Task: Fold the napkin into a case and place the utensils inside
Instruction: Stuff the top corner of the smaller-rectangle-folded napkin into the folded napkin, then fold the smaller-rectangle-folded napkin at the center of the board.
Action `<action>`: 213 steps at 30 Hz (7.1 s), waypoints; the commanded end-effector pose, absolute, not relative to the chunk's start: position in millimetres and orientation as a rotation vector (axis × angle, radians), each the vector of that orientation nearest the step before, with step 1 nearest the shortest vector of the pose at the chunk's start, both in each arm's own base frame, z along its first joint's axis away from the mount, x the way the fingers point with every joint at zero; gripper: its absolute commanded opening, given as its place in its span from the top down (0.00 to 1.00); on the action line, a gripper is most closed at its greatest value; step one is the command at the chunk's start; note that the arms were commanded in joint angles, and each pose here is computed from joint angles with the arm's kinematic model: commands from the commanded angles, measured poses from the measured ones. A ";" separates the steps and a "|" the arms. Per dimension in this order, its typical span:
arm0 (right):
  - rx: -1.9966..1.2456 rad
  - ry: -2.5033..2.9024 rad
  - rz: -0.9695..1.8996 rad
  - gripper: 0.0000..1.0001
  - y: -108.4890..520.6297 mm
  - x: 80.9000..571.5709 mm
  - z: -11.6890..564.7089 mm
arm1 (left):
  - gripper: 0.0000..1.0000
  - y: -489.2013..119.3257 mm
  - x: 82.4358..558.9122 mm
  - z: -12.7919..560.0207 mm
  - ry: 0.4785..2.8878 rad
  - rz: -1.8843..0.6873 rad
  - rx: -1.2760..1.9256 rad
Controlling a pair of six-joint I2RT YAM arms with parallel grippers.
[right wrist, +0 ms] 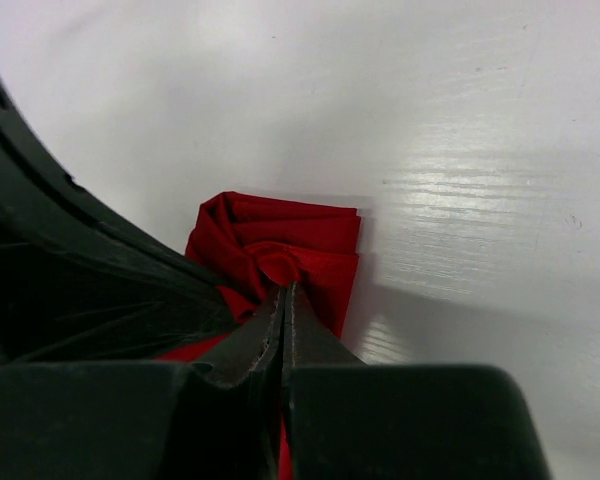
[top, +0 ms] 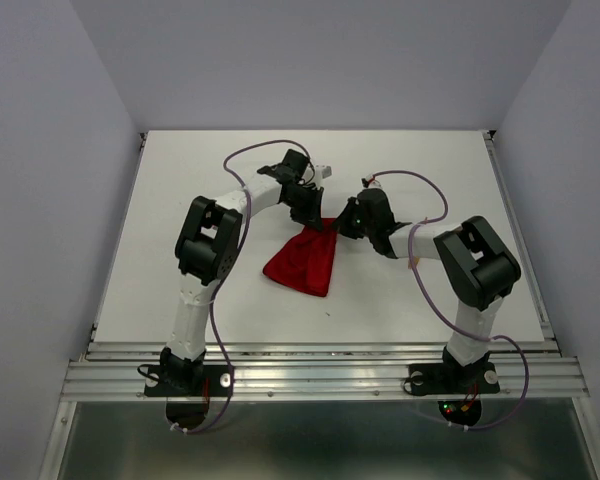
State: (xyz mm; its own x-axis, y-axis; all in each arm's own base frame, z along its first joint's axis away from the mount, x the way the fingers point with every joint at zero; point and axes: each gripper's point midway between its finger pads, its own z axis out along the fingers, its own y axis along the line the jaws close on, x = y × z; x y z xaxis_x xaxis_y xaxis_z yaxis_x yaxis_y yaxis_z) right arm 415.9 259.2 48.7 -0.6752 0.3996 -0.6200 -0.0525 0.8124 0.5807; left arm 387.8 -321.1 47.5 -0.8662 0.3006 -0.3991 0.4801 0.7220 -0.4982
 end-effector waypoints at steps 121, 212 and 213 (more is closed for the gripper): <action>0.309 2.184 0.781 0.99 262.8 425.8 75.1 | 1.00 -341.0 391.8 62.3 2.603 -0.841 0.501; 0.323 2.415 0.633 0.99 260.1 423.8 21.2 | 0.51 -243.1 258.3 35.4 2.755 -0.708 0.157; 0.324 2.418 0.632 0.99 259.9 423.4 20.2 | 0.55 -243.4 258.8 36.4 2.752 -0.710 0.157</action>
